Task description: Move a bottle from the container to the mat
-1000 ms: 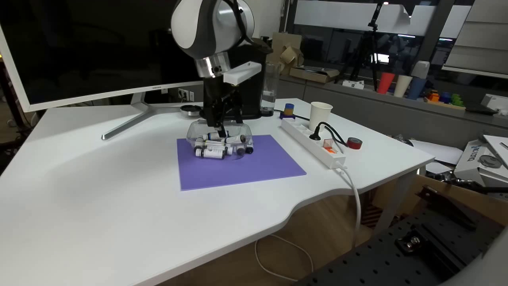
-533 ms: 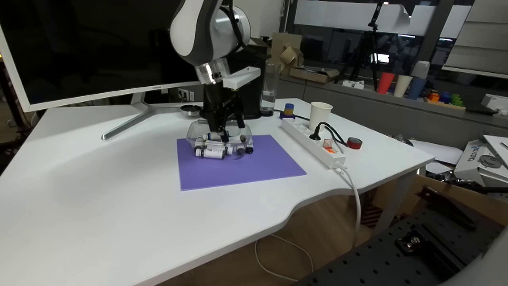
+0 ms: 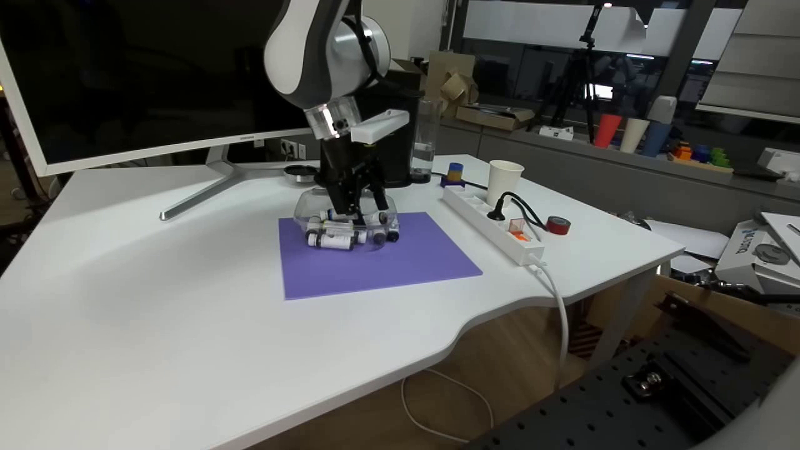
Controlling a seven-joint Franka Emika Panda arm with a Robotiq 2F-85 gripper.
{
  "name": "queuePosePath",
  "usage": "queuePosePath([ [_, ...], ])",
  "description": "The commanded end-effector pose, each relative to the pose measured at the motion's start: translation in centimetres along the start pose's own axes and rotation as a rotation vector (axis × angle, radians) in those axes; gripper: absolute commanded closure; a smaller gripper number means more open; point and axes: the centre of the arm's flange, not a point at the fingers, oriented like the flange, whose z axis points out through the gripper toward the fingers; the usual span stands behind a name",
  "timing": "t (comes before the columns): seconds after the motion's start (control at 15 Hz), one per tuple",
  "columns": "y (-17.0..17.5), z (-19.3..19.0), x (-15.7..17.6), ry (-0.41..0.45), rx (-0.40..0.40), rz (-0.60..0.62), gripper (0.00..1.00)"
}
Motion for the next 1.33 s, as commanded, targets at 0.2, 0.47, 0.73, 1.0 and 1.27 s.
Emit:
queuePosePath([
  [0.2,0.0,0.0,0.2,-0.029,-0.008,-0.019,0.66],
  [0.47,-0.4,-0.6,-0.3,-0.024,-0.016,-0.028,0.92],
  [0.73,-1.4,-2.5,-1.7,0.0,-0.015,-0.03,0.93],
  [1.0,-2.0,-5.7,-4.4,0.07,-0.033,-0.007,0.93],
  [1.27,-1.2,-8.2,-8.1,0.156,-0.052,0.048,0.93],
])
